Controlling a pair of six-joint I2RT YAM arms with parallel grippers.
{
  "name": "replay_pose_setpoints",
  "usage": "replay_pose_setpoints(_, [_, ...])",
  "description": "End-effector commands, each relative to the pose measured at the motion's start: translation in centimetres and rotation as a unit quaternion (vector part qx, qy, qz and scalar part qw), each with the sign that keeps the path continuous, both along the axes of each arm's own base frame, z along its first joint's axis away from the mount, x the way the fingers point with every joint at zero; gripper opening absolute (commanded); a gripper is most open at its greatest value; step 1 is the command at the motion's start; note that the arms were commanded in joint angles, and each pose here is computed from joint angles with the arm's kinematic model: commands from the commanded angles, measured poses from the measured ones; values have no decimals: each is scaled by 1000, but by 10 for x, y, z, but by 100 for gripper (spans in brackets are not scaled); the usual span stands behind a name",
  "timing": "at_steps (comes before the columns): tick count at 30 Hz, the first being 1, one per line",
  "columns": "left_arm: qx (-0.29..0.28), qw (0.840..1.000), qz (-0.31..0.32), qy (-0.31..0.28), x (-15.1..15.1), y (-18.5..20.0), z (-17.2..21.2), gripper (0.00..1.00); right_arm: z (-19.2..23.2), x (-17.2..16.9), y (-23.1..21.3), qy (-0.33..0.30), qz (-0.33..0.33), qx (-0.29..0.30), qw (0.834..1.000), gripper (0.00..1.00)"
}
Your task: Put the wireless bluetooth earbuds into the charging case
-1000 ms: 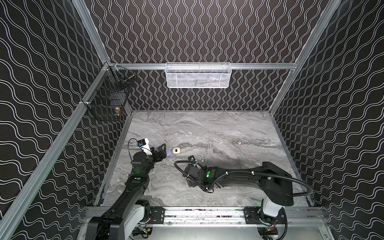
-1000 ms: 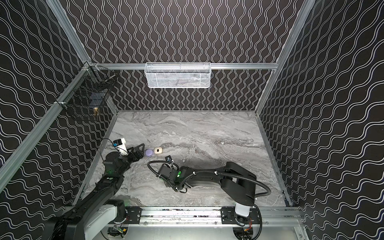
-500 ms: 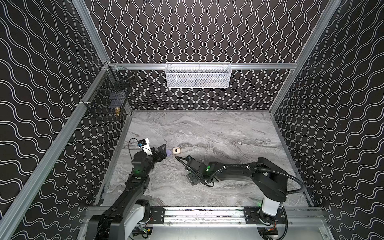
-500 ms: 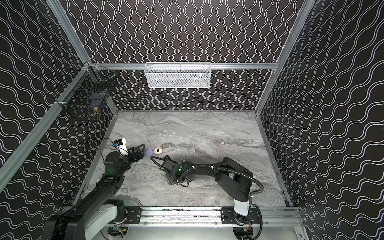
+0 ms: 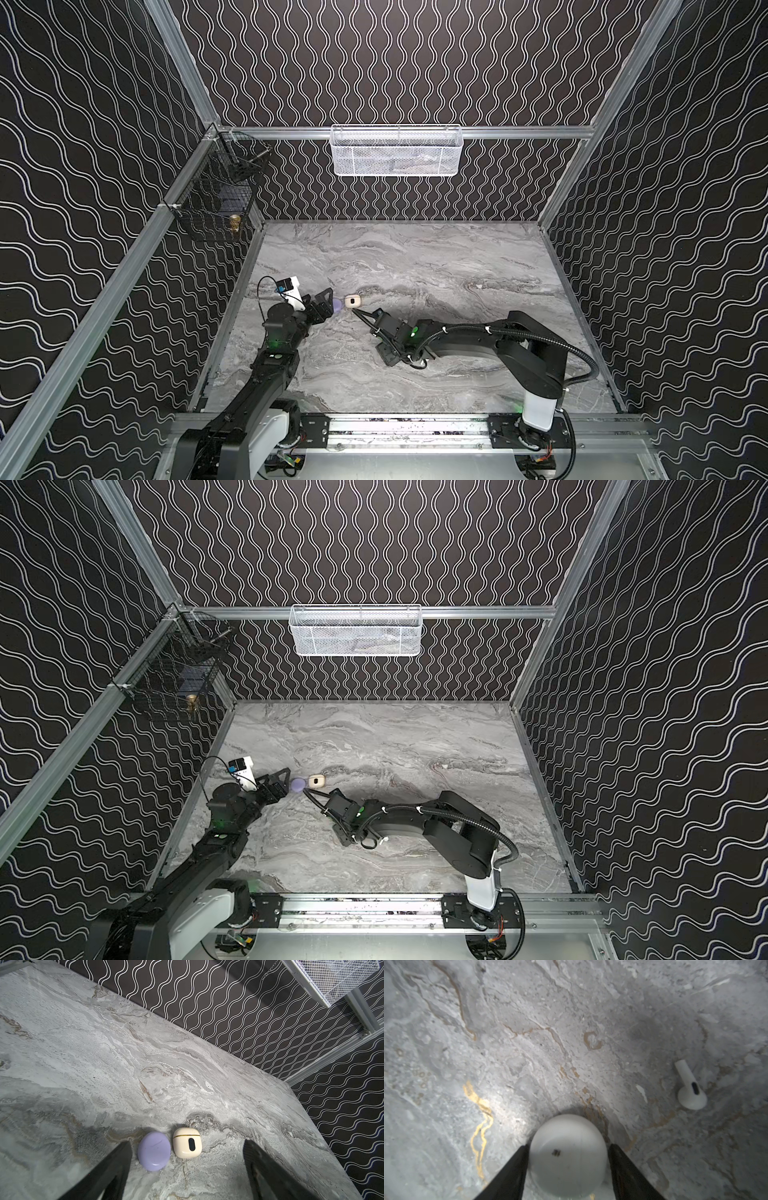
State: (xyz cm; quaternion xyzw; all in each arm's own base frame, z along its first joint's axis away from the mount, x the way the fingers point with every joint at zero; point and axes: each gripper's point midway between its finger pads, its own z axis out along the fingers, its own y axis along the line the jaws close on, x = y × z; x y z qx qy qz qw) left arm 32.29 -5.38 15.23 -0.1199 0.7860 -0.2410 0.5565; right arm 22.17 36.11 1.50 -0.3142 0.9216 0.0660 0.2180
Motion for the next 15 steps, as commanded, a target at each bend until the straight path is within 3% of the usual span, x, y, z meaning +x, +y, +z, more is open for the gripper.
replay_pose_setpoints(1, [7, 1000, -5, -24, 2, -1, 11, 87, -12, -4, -9, 14, -3, -26, 1000, 63])
replay_pose_setpoints(15, [5, 1000, -8, -25, 2, -2, 11, 87, -14, -5, -13, 17, -14, -32, 999, 42])
